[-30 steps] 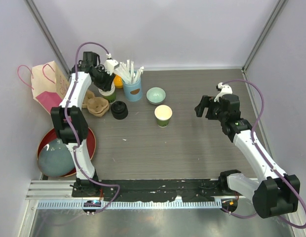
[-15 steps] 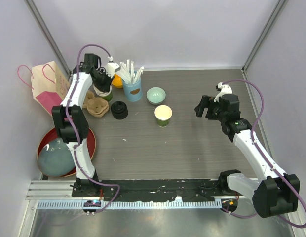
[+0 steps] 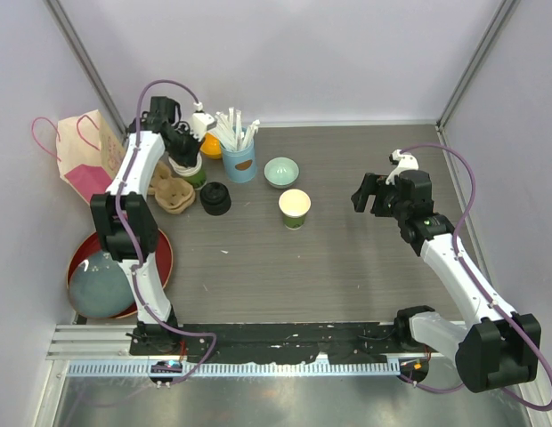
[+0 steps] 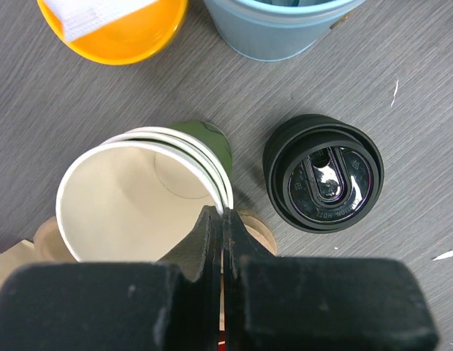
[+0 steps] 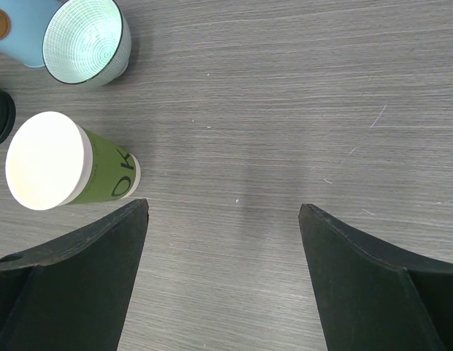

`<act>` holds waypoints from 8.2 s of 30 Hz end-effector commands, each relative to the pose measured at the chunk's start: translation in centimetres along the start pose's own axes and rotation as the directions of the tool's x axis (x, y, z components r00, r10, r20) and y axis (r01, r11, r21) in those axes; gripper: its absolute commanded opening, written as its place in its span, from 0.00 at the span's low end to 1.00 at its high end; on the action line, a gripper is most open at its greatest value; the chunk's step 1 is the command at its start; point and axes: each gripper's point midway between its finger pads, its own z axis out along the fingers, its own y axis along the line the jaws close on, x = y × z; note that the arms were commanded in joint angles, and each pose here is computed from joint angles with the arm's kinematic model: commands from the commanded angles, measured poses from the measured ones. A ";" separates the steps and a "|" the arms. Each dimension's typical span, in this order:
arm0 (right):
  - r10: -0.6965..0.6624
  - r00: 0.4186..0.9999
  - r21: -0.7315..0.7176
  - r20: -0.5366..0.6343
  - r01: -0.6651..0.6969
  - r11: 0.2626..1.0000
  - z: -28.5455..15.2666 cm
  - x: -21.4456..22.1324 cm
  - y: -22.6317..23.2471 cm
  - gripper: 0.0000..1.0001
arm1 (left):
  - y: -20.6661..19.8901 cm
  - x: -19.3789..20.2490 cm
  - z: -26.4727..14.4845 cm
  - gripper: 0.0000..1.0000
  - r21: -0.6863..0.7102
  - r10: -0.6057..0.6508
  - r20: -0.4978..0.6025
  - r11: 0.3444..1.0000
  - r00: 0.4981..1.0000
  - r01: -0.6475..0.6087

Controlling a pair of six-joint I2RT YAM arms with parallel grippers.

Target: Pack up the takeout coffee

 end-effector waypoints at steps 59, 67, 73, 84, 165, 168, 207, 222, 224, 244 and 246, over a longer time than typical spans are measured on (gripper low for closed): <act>0.024 0.988 -0.130 0.151 -0.005 0.992 -2.5 -5.1 5.6 0.84 | -24.6 -1.5 -8.6 0.00 0.240 0.427 0.081 0.868 0.900 -0.434; 0.013 0.988 -0.110 0.151 0.004 0.994 -2.8 -4.6 5.1 0.84 | -25.0 -1.6 -3.2 0.00 0.231 0.472 0.042 0.853 0.881 -0.468; -0.001 0.988 -0.098 0.152 0.016 0.995 -3.0 -4.4 4.8 0.84 | -25.6 -0.7 -1.0 0.00 0.293 0.469 0.010 0.843 0.883 -0.451; -0.011 0.989 -0.096 0.150 0.025 0.995 -3.1 -4.3 4.7 0.84 | -25.7 0.5 -0.5 0.01 0.373 0.416 -0.009 0.845 0.909 -0.383; -0.057 0.997 -0.135 0.055 0.064 0.989 -2.0 -1.6 4.9 0.84 | -6.3 0.9 5.0 0.34 0.206 0.088 0.055 0.974 0.995 -0.097; -0.061 0.997 -0.136 0.055 0.068 0.988 -2.0 -1.6 4.9 0.84 | -6.6 1.7 4.8 0.34 0.203 0.087 0.036 0.975 0.996 -0.093; -0.060 0.998 -0.160 0.014 0.061 0.985 -1.1 -0.5 5.2 0.84 | -3.7 3.6 5.8 0.55 -0.066 -0.259 -0.039 0.964 0.965 0.256; -0.062 0.998 -0.169 0.005 0.062 0.984 -1.0 -0.3 5.3 0.84 | -6.1 3.5 5.6 0.52 0.027 -0.194 -0.041 0.980 0.980 0.195; -0.061 0.998 -0.167 0.006 0.061 0.984 -1.0 -0.3 5.3 0.84 | -6.0 3.8 5.8 0.49 0.020 -0.192 -0.052 0.981 0.980 0.194; -0.064 0.998 -0.171 0.008 0.064 0.983 -1.2 -0.2 5.3 0.84 | -6.2 3.8 4.9 0.17 0.016 -0.176 -0.061 0.984 0.982 0.177; -0.062 0.998 -0.170 0.011 0.063 0.983 -1.3 -0.2 5.3 0.84 | -6.2 3.8 4.7 0.12 0.017 -0.178 -0.061 0.984 0.982 0.179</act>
